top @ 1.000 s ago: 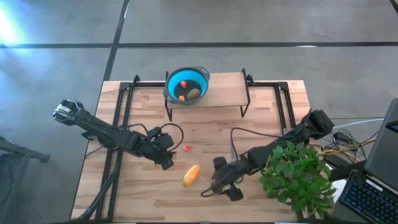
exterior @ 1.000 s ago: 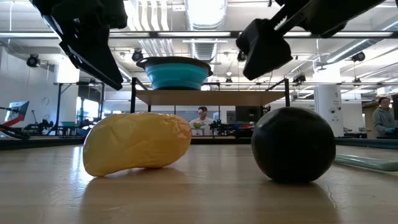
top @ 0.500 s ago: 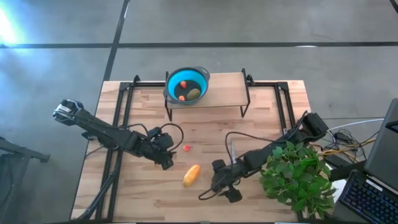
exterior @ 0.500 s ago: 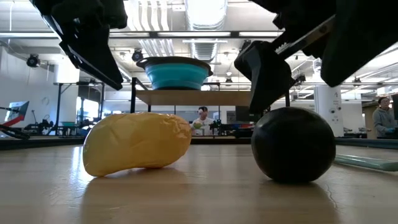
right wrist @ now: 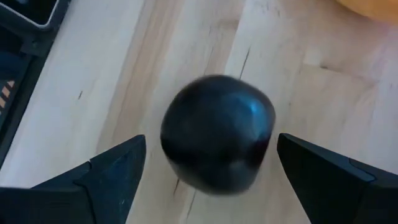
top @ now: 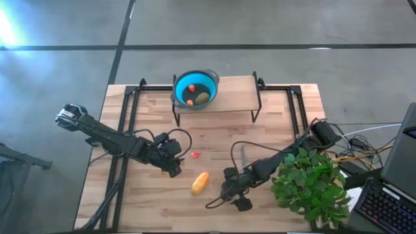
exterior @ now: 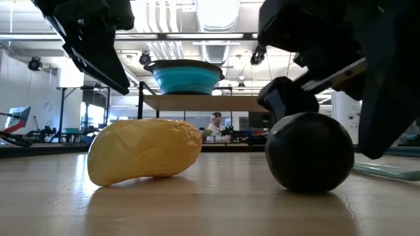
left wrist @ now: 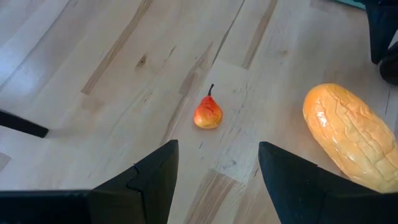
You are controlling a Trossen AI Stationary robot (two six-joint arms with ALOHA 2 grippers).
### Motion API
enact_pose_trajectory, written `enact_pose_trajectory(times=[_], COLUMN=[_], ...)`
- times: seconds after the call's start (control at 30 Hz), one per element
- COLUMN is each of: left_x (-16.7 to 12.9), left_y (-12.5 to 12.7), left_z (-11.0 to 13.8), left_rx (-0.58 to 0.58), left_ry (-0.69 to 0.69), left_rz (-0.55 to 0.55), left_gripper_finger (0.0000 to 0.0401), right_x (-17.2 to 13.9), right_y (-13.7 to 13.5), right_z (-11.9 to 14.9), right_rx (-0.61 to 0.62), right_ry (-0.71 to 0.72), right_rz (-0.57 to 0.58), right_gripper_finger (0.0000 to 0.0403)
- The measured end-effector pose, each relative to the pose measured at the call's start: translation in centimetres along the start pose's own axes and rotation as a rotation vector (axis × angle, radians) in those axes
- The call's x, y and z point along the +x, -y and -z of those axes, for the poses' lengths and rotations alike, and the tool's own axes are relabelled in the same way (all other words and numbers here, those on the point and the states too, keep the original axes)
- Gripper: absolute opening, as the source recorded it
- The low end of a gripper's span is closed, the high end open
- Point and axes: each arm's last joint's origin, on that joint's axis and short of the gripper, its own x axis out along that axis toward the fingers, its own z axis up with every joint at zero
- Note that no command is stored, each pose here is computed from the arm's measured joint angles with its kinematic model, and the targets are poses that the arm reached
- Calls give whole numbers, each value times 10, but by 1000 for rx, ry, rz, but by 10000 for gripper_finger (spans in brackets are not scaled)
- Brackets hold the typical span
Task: Pick & Place Fruit
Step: Put the purple plum in the blue strainer bowl on the shelf
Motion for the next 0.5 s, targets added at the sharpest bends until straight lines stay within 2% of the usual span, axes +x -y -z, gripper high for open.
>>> enact_pose_trajectory(times=[0.5], left_x=[0], left_y=[0], left_z=[0], left_rx=[5], left_ry=[-4], left_rz=[2], left_gripper_finger=[227], right_x=[18], right_y=[2], right_z=[-5], right_rx=[62], right_ry=[-8], right_rz=[30], right_gripper_finger=[296])
